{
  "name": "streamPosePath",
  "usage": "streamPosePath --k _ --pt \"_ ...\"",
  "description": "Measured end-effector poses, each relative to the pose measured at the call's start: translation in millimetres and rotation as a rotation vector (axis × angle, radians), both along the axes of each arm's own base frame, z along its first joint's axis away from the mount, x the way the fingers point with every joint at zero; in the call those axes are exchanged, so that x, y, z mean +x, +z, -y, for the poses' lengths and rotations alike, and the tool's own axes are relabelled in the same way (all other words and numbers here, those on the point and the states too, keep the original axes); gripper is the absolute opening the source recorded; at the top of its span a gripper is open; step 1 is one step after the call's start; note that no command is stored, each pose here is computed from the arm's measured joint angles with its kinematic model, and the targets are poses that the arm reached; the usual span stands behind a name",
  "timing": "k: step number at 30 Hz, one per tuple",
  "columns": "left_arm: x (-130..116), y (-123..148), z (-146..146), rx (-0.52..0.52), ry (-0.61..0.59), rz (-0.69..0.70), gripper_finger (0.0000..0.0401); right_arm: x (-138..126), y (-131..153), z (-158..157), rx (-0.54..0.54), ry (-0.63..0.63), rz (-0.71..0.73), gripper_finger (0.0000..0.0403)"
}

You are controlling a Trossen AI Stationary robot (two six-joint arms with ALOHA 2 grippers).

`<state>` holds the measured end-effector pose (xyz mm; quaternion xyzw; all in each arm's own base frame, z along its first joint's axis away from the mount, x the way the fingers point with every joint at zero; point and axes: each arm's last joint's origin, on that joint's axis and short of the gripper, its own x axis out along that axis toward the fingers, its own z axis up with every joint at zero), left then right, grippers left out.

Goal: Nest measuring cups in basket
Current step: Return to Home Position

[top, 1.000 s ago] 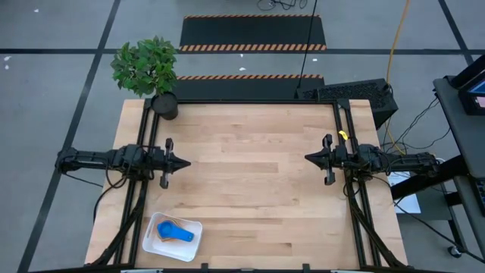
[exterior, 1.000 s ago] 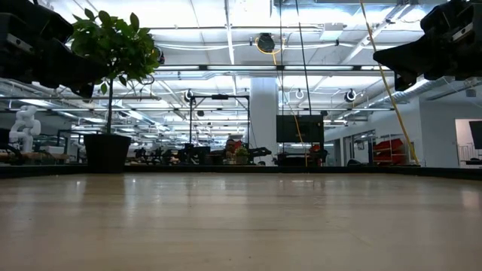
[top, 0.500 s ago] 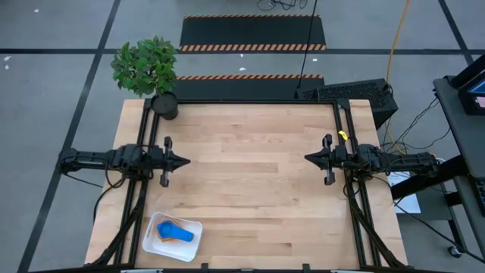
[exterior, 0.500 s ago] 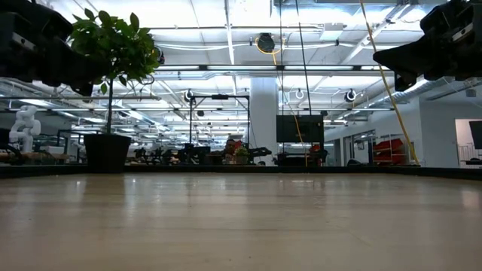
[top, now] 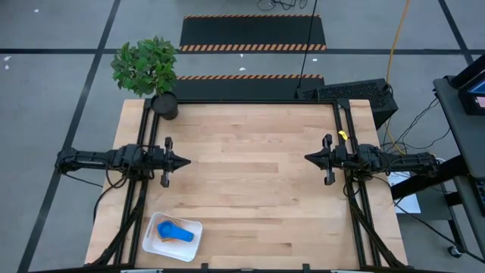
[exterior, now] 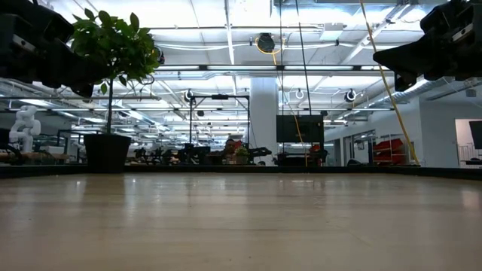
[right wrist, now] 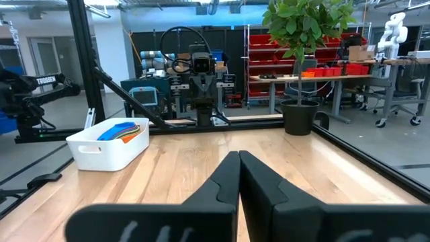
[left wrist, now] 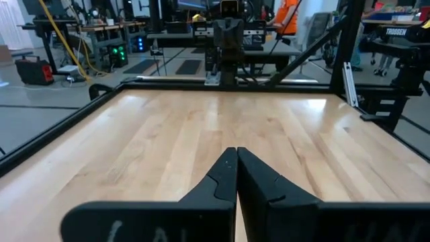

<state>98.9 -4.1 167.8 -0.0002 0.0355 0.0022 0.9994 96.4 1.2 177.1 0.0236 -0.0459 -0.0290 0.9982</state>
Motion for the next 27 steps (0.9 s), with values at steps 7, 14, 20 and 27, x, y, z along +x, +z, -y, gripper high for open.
streamPosePath --k 7,14,20,27 --pt "0.0 0.1 0.0 0.000 0.000 0.001 0.0025 0.0 0.0 0.0 0.000 0.000 0.000 0.0000" --pt "0.0 0.1 0.0 0.000 0.000 0.002 0.0021 0.0 0.0 0.0 0.000 0.000 0.000 0.0000" --pt "0.0 0.2 0.0 0.000 -0.001 0.002 0.0009 0.0 0.0 0.0 0.000 0.000 0.000 0.0000" --pt "0.0 0.2 0.0 0.000 -0.001 0.002 0.0007 0.0 0.0 0.0 0.000 0.000 0.000 0.0000"
